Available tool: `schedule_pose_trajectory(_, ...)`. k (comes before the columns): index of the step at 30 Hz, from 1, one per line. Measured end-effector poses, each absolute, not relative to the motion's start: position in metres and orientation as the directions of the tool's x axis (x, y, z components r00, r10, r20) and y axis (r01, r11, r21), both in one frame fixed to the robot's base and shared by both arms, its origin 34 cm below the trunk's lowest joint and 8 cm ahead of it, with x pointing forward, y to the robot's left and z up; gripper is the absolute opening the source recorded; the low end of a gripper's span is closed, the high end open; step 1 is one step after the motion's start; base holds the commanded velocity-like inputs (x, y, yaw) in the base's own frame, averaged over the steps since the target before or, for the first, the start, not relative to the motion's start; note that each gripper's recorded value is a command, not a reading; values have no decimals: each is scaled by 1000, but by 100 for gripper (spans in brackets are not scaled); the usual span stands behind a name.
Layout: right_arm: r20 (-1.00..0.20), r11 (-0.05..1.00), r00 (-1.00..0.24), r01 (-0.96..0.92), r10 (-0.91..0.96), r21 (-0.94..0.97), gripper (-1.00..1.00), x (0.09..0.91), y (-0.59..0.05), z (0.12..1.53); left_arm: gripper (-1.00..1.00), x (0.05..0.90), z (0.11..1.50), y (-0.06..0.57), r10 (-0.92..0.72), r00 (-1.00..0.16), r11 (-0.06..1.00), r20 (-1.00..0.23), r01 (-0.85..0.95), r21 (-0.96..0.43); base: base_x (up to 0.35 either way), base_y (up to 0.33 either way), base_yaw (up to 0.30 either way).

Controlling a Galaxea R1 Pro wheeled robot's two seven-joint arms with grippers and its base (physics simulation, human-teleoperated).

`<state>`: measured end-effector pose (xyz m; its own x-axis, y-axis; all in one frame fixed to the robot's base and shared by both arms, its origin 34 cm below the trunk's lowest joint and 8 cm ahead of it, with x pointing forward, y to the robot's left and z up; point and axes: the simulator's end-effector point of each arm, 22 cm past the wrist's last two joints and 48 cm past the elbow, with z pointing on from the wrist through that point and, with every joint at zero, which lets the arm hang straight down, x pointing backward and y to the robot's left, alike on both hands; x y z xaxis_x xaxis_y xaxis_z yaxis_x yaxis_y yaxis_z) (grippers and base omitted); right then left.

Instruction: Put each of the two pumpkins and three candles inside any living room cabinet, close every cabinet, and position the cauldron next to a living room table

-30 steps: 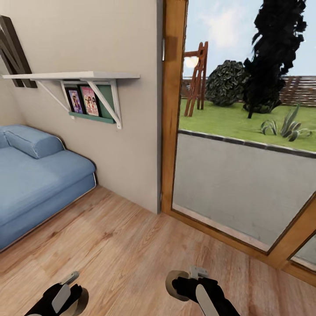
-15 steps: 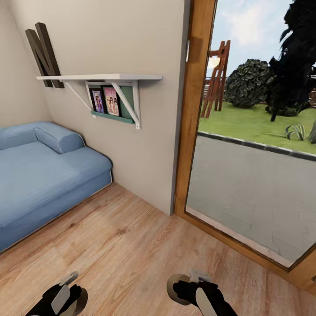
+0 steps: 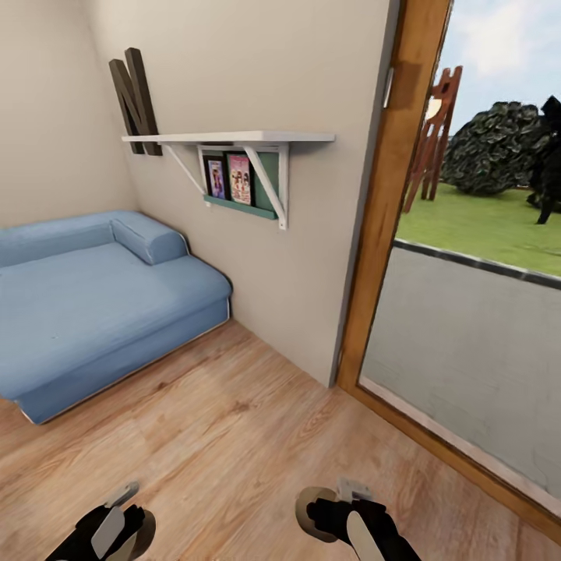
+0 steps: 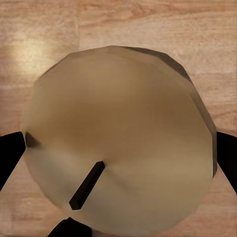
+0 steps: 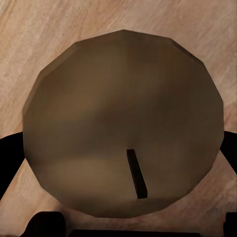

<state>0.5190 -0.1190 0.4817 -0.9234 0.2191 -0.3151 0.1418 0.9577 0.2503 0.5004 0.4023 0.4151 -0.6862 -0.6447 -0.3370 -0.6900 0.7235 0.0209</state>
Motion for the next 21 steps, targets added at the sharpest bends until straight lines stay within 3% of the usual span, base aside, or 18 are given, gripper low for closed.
schedule_pose_trajectory(21, -315, 958, -923, 142, 219, 251, -100, 519, -119, 482, -100, 500, 415, 402, -645, -686, 724, -336, -690, 21, 0, 0, 282)
